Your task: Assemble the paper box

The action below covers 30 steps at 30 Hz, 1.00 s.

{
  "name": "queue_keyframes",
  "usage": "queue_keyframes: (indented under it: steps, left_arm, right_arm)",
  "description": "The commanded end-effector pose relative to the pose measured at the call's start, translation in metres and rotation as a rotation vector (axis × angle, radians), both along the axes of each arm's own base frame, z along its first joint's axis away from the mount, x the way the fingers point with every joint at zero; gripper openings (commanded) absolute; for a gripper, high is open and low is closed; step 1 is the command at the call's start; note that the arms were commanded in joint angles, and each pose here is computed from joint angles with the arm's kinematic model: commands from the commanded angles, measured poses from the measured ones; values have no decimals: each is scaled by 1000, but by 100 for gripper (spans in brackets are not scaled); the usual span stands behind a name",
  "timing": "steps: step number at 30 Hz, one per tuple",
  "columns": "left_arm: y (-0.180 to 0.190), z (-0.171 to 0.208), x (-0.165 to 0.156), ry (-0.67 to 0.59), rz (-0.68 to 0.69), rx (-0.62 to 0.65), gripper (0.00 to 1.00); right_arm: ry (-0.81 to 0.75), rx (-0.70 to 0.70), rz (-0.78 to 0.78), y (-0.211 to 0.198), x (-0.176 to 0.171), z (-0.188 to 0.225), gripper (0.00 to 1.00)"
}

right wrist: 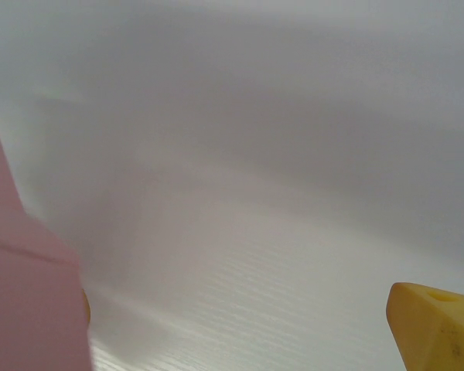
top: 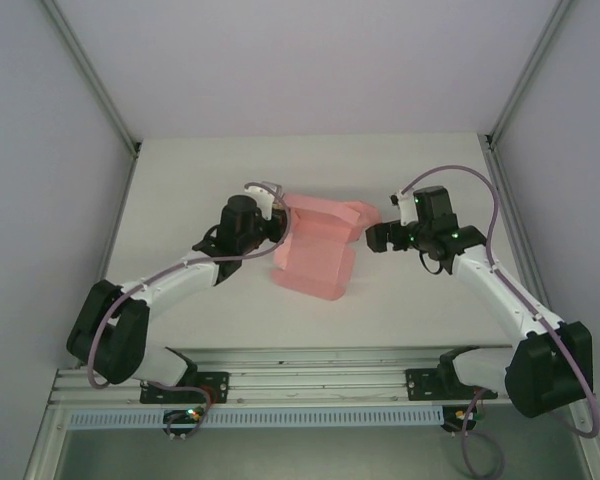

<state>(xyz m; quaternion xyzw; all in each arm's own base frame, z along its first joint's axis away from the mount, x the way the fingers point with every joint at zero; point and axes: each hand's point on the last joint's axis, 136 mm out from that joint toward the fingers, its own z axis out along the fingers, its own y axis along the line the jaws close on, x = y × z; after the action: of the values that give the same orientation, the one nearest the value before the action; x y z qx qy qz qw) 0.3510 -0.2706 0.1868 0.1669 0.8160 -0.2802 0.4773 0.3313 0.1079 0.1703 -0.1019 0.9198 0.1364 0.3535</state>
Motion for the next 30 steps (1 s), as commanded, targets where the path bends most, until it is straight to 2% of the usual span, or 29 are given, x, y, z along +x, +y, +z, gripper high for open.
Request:
queue_keyframes:
  steps: [1, 11, 22, 26, 30]
  left_arm:
    - [1, -2, -7, 1, -29, 31, 0]
    - [-8, -3, -13, -18, -57, 27, 0]
    - [-26, 6, -11, -69, -64, 53, 0]
    - [-33, 6, -7, -68, -56, 46, 0]
    - [-34, 2, -5, -52, -42, 40, 0]
  right_arm:
    - [-45, 110, 89, 21, -4, 33, 100]
    - [-93, 228, 142, 42, 6, 55, 100]
    - [-8, 107, 214, 68, 14, 26, 100]
    - [-48, 85, 163, 73, 26, 23, 100]
    - [-72, 55, 90, 61, 30, 24, 100]
